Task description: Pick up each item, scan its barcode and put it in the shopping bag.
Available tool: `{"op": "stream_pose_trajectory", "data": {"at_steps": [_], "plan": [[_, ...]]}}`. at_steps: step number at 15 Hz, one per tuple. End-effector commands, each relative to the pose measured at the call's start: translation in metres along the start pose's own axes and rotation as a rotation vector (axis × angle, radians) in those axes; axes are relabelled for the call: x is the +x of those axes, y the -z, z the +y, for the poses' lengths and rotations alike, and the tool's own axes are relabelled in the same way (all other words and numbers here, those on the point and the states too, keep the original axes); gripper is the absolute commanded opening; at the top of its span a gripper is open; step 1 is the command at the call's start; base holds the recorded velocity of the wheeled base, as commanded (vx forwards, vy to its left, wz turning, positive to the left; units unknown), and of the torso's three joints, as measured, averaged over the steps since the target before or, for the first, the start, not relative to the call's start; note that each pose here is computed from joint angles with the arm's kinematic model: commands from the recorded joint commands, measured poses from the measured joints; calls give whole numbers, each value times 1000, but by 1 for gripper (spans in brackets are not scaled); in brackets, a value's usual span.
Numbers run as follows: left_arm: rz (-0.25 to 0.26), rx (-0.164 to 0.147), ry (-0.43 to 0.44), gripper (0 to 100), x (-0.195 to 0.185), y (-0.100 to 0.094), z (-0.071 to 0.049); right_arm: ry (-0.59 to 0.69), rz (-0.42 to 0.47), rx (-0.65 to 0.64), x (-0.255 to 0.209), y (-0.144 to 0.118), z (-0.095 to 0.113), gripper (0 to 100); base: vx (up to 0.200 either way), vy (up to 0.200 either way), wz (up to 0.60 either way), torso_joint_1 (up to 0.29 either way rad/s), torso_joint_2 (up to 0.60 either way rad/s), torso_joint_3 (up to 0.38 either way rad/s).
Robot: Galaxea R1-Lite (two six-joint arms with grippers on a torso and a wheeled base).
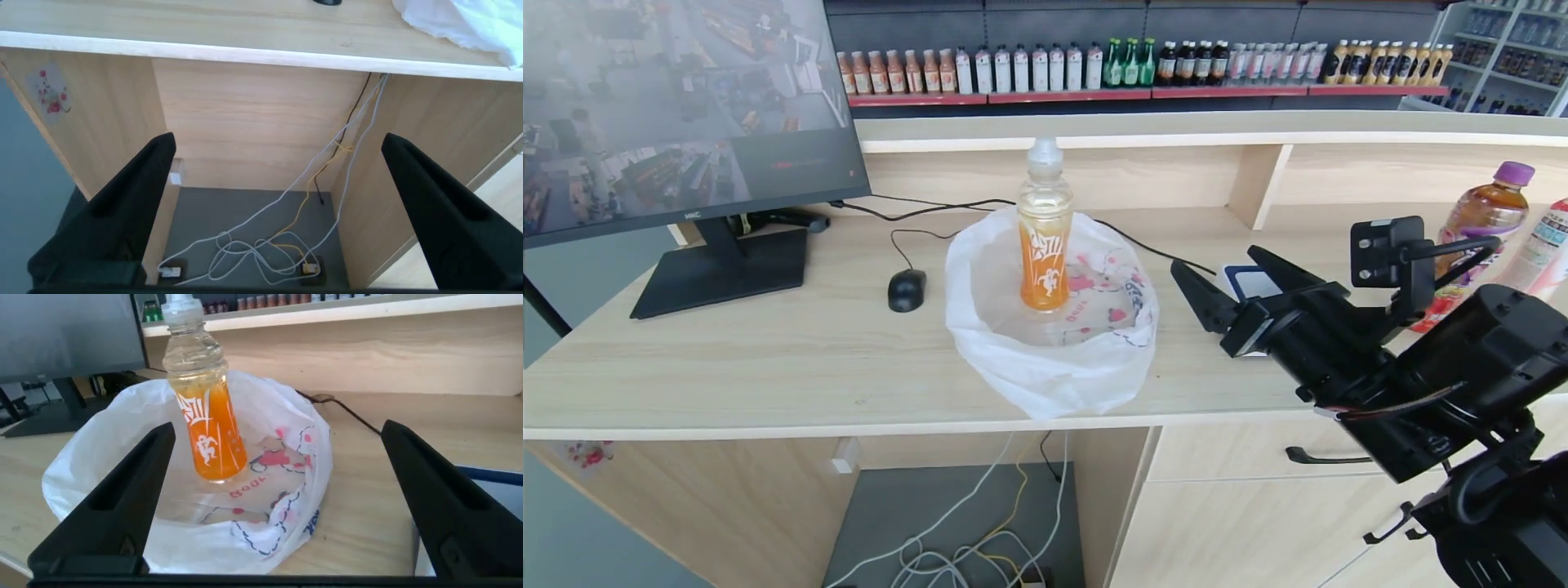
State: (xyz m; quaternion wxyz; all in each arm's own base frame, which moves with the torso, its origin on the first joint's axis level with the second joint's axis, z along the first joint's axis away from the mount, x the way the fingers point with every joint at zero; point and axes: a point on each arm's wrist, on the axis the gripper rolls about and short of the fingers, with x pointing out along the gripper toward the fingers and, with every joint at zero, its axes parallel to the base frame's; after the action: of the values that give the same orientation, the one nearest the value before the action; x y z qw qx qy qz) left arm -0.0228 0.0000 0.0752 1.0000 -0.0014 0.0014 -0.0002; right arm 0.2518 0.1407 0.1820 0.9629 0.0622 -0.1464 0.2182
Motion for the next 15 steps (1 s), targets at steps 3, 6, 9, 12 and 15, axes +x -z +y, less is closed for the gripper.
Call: {"op": "stream_pose_trajectory", "data": {"at_steps": [3,6,9,12,15], "plan": [[-1,-2,0,100,0,0,0,-5,39,-2,-11,5,1,100,0,-200,0,5,2,-1],[0,-2,0,100,0,0,0,-6,47,-2,-18,3,1,100,0,-200,0,1,2,4],[0,-2,0,100,0,0,0,-6,44,0,-27,-3,0,100,0,-200,0,5,1,2],[0,-2,0,100,0,0,0,-6,45,0,-32,-5,0,100,0,-200,0,2,1,1],[0,-2,0,100,0,0,0,-7,50,0,-35,-5,0,100,0,-200,0,2,4,4]]}}
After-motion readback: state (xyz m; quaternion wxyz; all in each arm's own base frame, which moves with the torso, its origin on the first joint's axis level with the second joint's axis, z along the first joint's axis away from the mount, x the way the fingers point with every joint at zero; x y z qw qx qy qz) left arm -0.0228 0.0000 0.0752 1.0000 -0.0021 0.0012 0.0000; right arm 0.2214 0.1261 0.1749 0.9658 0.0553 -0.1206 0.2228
